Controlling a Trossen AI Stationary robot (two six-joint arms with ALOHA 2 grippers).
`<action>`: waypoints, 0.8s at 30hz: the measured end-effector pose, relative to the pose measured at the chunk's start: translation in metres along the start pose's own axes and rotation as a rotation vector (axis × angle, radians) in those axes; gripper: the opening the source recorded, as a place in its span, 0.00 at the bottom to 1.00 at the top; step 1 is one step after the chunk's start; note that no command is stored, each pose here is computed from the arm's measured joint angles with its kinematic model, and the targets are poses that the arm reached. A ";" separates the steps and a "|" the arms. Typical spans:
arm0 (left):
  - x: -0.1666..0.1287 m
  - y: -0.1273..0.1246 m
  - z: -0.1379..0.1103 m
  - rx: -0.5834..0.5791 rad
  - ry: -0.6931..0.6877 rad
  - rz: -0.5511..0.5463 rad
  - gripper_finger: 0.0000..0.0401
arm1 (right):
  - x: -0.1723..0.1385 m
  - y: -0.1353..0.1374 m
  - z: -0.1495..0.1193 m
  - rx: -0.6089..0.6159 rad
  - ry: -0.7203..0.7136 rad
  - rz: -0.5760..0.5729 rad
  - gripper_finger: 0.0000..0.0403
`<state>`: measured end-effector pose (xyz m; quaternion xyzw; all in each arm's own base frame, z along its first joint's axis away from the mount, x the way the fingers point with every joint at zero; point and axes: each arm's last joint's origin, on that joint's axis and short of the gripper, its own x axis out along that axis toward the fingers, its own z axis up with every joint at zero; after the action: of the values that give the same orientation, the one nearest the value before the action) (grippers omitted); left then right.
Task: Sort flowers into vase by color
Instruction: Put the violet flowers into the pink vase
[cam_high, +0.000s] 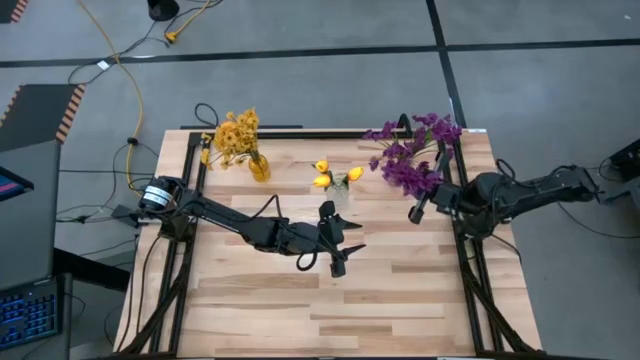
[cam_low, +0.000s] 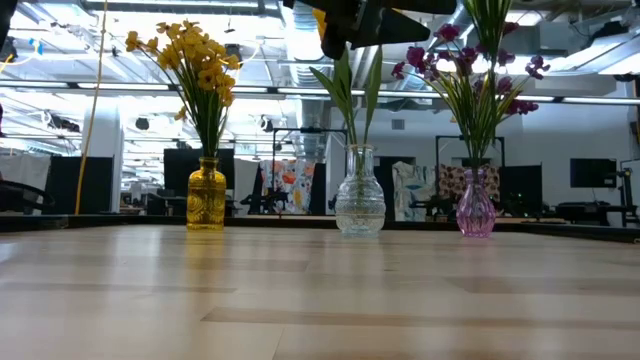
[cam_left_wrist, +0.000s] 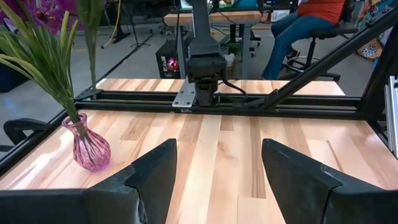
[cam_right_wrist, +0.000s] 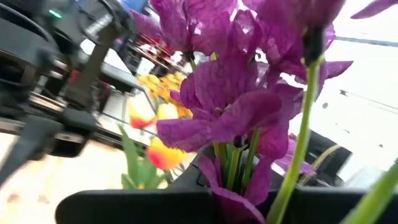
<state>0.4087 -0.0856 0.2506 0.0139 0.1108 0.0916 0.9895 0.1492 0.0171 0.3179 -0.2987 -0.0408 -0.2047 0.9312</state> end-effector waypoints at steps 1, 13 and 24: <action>0.000 0.000 0.000 0.000 0.000 0.000 0.56 | 0.001 -0.002 -0.002 -0.004 0.010 -0.014 0.09; 0.000 0.000 0.000 0.000 0.002 0.000 0.56 | 0.011 -0.017 -0.013 0.027 0.023 -0.062 0.09; 0.000 0.001 -0.005 -0.029 0.047 0.004 0.56 | -0.008 -0.021 -0.025 0.094 -0.015 -0.111 0.08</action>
<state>0.4077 -0.0851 0.2456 -0.0026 0.1329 0.0954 0.9865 0.1324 -0.0099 0.3066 -0.2536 -0.0740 -0.2518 0.9310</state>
